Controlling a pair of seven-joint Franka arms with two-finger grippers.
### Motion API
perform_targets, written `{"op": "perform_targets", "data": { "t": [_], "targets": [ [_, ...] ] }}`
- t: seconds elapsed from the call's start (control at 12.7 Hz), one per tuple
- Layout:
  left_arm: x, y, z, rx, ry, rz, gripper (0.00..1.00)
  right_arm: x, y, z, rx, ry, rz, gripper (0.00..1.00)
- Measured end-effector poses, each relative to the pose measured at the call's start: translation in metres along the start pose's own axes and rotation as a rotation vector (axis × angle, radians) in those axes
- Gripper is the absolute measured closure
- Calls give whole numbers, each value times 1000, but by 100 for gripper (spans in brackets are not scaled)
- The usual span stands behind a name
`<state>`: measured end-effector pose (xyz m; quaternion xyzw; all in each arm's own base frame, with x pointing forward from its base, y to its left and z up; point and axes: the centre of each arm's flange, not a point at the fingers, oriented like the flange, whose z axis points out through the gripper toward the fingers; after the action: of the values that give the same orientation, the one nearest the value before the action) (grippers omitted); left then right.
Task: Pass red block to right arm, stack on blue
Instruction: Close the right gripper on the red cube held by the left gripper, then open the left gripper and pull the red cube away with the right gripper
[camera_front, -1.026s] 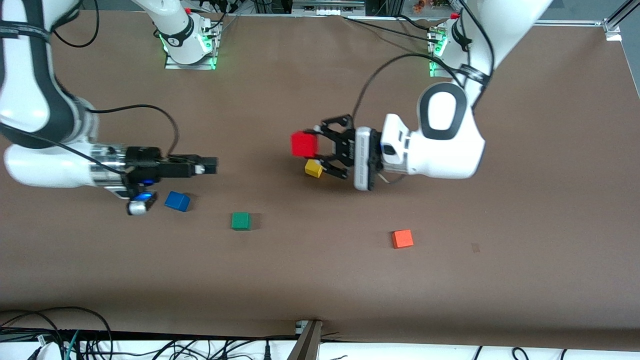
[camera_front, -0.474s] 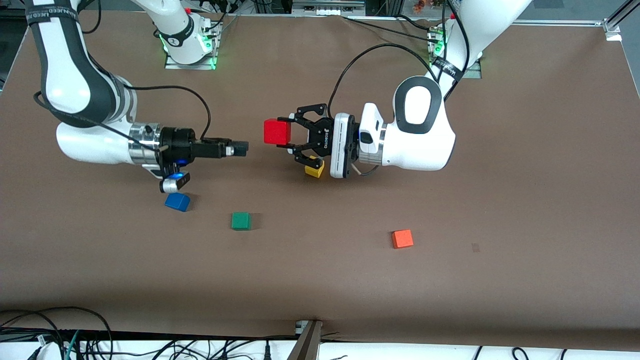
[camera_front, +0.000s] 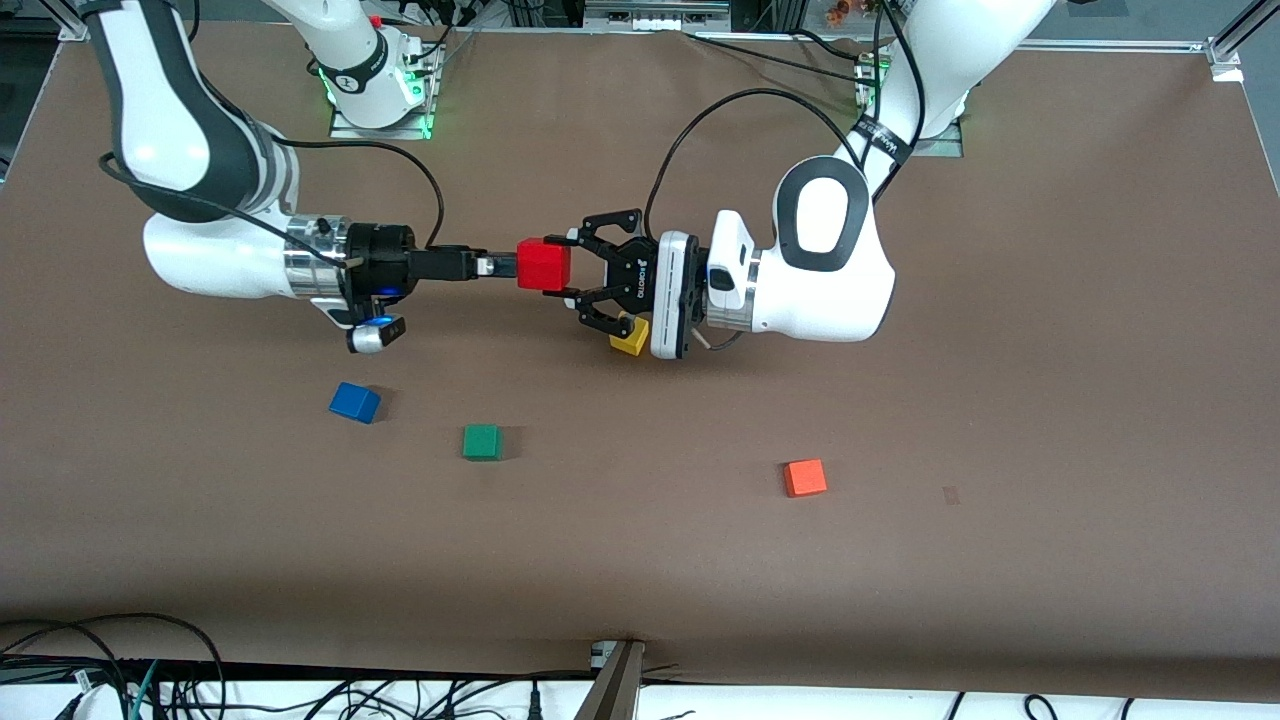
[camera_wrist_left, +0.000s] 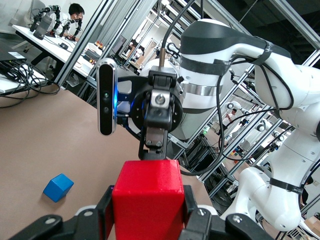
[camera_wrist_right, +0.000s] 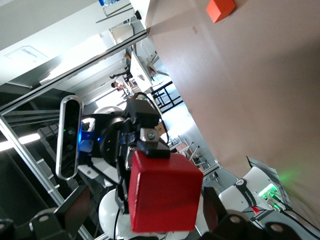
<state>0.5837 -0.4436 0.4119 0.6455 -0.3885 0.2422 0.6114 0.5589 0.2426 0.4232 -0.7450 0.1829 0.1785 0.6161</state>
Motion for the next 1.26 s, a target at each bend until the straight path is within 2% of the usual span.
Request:
{"op": "perform_targets", "data": {
  "t": [0.24, 0.32, 0.39, 0.55, 0.63, 1.03, 1.11, 1.26],
  "targets": [
    [-2, -1, 3, 1, -1, -3, 44, -4, 11, 21, 66, 4, 62, 0],
    [-2, -1, 2, 2, 0, -3, 44, -3, 15, 24, 77, 1, 76, 7],
    [-2, -2, 2, 2, -1, -4, 44, -1, 17, 24, 84, 1, 85, 7],
    [0, -3, 1, 8, 4, -5, 44, 1, 21, 25, 83, 2, 93, 28],
    [1, -3, -1, 11, 7, -3, 44, 2, 22, 25, 87, 2, 102, 41],
    [2, -3, 0, 13, 8, -6, 44, 3, 21, 24, 89, 2, 102, 42],
    [2, -3, -1, 13, 9, -19, 37, 3, 20, 23, 90, 4, 94, 42],
    [6, -6, -8, 23, 16, -33, 16, 4, 18, 20, 94, 10, 84, 42]
  ]
}}
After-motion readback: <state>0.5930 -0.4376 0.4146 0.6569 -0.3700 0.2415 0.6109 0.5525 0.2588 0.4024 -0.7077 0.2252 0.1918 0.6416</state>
